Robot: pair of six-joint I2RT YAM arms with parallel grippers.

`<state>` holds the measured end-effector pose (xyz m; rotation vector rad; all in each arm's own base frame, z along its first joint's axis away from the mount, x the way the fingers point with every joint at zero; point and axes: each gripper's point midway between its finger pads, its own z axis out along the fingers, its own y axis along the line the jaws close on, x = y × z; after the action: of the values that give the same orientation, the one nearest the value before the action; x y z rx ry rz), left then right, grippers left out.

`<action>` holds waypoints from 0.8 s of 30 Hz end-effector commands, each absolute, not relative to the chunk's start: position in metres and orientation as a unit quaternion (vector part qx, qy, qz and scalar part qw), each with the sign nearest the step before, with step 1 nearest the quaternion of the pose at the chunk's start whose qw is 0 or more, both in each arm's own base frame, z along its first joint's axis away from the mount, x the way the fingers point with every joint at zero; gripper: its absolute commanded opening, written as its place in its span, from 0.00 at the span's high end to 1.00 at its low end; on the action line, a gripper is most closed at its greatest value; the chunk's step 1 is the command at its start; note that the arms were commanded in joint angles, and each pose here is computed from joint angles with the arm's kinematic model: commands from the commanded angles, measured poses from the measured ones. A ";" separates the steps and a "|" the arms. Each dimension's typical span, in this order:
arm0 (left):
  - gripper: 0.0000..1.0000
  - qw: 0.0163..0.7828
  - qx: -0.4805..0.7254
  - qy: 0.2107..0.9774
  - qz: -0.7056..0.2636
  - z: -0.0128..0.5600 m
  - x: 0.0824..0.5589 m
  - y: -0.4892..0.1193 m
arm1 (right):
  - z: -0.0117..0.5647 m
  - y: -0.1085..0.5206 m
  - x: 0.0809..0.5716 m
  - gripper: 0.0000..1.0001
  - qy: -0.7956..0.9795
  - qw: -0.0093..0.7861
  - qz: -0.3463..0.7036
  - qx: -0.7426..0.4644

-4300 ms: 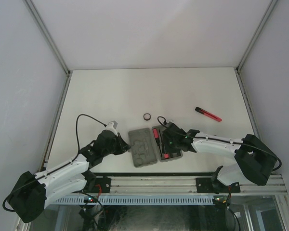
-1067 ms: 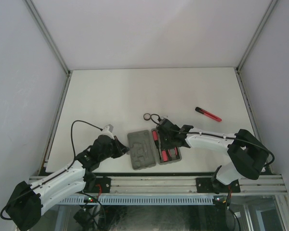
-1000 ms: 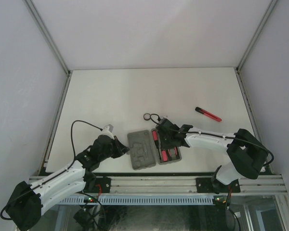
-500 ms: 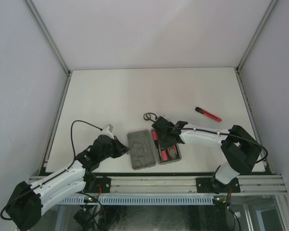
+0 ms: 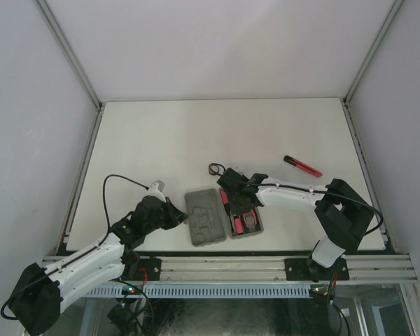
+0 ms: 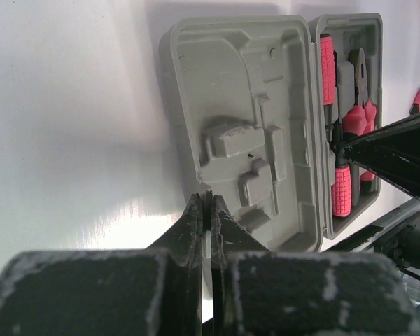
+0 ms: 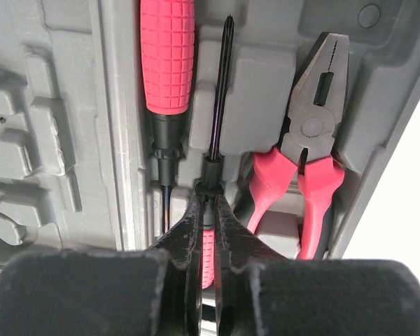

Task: Sort the tools into containers
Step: Adjust the screwdriver in the storage box.

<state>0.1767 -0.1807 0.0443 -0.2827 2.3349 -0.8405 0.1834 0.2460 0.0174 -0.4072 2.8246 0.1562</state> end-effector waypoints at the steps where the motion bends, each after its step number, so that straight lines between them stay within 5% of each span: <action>1: 1.00 0.313 -0.098 0.886 -0.326 0.044 0.175 -0.184 | -0.037 0.221 0.160 1.00 0.986 0.082 0.000 -0.145; 19: 0.98 0.337 -0.093 0.884 -0.312 0.066 0.197 -0.190 | 0.000 0.241 0.237 0.91 0.970 0.210 0.029 -0.122; 24: 0.90 0.336 -0.085 0.888 -0.304 0.069 0.201 -0.192 | 0.017 0.249 0.243 0.79 0.965 0.222 0.050 -0.129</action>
<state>0.1926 -0.1785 0.0454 -0.2981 2.3517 -0.7434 0.2280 0.2551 0.0269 -0.3507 2.7040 0.1895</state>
